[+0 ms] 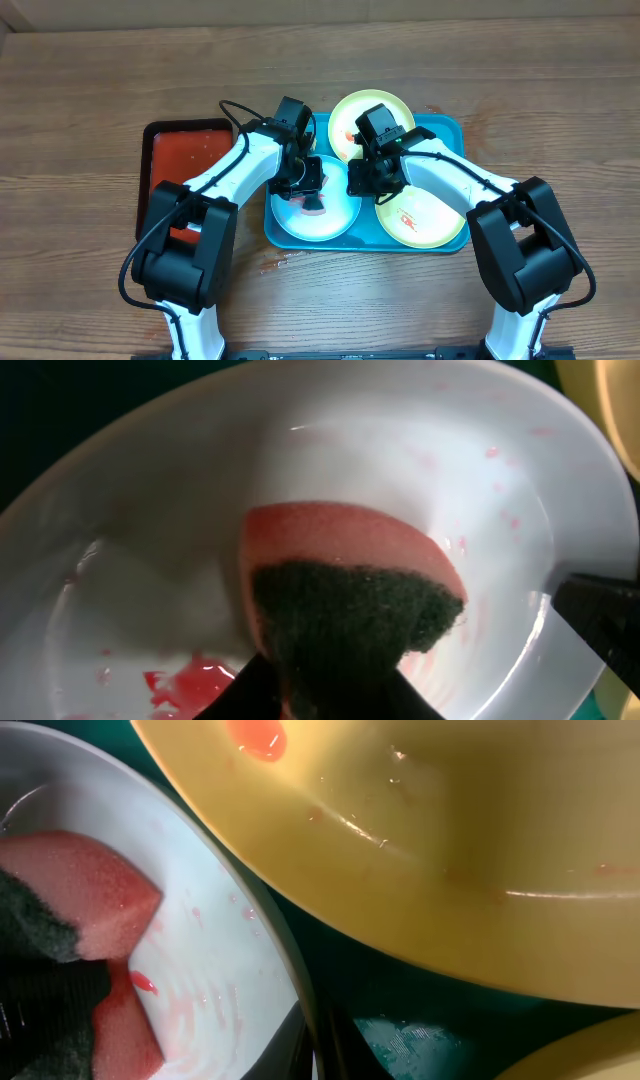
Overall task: Clean dirty plates on tray and stack at the side
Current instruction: 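Scrub the white plate with the sponge in the left gripper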
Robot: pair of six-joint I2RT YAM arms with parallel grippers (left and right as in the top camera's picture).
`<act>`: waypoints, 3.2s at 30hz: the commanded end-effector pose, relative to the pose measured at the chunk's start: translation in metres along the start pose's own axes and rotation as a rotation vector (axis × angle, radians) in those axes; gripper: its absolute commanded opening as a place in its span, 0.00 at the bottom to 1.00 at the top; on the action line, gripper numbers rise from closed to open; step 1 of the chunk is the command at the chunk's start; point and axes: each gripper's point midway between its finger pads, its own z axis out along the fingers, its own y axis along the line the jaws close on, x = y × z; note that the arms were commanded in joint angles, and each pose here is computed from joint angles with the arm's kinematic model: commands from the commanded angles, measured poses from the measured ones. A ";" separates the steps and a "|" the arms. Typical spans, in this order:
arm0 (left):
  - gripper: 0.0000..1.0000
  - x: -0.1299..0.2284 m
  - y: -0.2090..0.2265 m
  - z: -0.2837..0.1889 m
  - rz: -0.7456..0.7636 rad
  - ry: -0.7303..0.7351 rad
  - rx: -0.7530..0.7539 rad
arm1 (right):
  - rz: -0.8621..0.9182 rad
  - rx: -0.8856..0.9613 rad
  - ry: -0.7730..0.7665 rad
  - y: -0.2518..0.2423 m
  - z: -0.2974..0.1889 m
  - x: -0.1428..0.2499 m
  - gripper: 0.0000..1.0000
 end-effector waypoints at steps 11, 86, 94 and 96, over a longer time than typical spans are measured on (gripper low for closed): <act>0.04 -0.007 0.058 -0.019 -0.020 -0.037 -0.343 | 0.003 -0.022 -0.014 0.006 -0.001 -0.007 0.07; 0.04 0.012 0.073 -0.004 -0.058 -0.042 -0.452 | -0.013 -0.081 -0.033 0.018 -0.002 -0.013 0.07; 0.04 0.002 0.102 -0.033 -0.136 -0.133 -0.664 | -0.013 -0.081 -0.034 0.018 -0.002 -0.013 0.07; 0.04 -0.004 0.098 -0.039 -0.138 -0.151 -0.655 | -0.013 -0.081 -0.034 0.018 -0.002 -0.013 0.07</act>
